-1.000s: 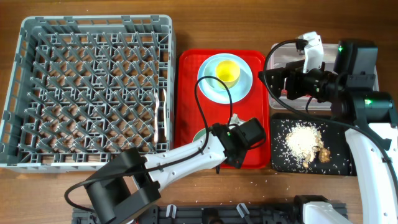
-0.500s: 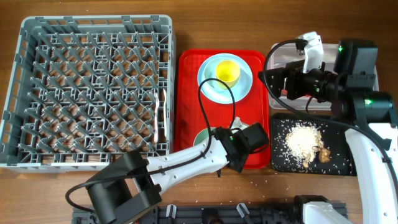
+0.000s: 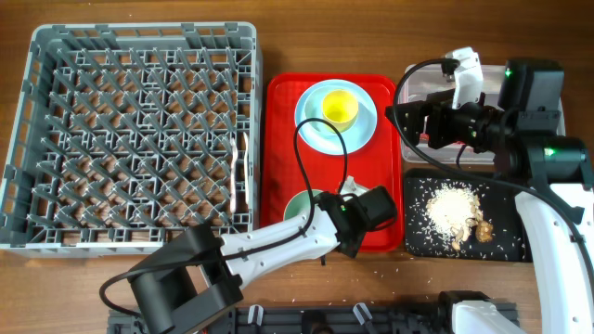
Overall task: Sort waste into correct bins and load items into the dishwasher rack
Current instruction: 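Grasp the rim of the pale green bowl with the left gripper, then carry the green bowl left to the back of the dish rack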
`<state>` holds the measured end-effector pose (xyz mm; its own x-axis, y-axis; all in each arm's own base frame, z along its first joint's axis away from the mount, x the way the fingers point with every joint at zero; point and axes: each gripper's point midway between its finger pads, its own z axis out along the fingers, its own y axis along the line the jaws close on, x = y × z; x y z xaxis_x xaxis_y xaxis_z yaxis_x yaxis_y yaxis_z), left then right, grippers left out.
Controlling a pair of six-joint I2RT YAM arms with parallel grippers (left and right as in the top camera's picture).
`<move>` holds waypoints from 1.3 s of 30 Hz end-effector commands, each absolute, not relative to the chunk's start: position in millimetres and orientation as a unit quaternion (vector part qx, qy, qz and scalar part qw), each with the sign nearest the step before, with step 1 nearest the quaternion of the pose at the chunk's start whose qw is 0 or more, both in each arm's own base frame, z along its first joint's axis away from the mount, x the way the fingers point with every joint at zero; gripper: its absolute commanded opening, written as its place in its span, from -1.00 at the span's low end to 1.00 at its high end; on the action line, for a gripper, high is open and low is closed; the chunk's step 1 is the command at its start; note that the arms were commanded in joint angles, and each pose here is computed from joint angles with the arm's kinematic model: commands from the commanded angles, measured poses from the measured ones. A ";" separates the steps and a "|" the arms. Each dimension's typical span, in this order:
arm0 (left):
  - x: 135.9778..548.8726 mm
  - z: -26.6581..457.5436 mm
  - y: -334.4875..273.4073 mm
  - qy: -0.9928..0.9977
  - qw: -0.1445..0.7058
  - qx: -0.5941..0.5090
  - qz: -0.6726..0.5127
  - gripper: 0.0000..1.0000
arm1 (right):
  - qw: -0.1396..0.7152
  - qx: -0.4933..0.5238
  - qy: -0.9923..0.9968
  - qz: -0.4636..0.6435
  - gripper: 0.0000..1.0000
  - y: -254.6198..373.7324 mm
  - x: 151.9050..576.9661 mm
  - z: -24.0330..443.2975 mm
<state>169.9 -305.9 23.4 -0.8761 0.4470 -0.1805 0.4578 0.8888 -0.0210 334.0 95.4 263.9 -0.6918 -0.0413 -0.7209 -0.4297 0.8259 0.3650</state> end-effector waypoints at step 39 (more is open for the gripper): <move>489.9 179.0 -100.8 0.706 0.093 -0.007 -0.702 -0.92 | 0.364 -0.139 0.883 0.261 1.00 95.8 335.2 258.1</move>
